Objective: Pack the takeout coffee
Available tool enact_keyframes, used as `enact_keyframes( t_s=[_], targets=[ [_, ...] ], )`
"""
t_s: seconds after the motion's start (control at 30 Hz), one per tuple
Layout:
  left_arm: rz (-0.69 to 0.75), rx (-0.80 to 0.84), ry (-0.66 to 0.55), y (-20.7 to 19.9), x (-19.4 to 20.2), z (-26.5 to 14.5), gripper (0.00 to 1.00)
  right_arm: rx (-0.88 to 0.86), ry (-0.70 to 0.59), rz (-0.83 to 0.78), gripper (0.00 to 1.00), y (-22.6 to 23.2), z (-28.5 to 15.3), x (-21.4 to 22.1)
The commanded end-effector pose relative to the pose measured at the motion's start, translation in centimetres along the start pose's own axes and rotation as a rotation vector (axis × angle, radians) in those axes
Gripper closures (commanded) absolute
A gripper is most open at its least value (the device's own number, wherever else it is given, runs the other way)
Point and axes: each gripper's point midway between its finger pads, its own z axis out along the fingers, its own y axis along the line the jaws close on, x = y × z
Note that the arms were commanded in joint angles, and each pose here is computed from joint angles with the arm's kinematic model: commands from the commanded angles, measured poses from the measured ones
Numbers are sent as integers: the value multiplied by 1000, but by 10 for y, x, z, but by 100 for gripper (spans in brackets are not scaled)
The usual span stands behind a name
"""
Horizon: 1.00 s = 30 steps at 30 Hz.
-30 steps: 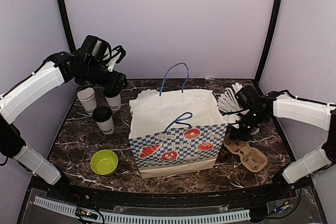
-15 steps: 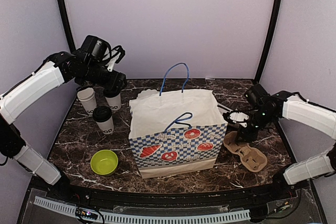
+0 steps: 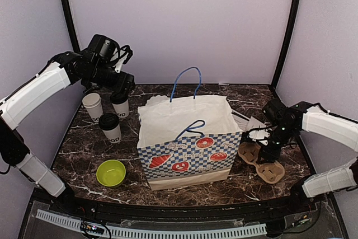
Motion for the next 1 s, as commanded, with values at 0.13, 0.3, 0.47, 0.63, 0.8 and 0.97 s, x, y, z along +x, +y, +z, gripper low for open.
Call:
enact_keyframes(
  t_s=[0.13, 0.3, 0.47, 0.63, 0.8, 0.97],
  targets=[
    [-9, -25, 14, 6, 5, -3, 23, -42, 149, 71, 49, 0, 23, 20],
    [-5, -28, 21, 7, 9, 0, 23, -35, 172, 105, 50, -3, 26, 21],
    [-4, -18, 31, 4, 12, 5, 22, -43, 198, 141, 50, -5, 30, 24],
    [-6, -8, 33, 2, 14, 7, 22, -61, 219, 177, 52, -7, 36, 22],
    [-7, -7, 35, 2, 17, 7, 22, -69, 193, 187, 61, -10, 30, 11],
    [-4, -9, 37, 3, 18, 6, 22, -72, 154, 184, 71, -10, 18, 1]
  ],
)
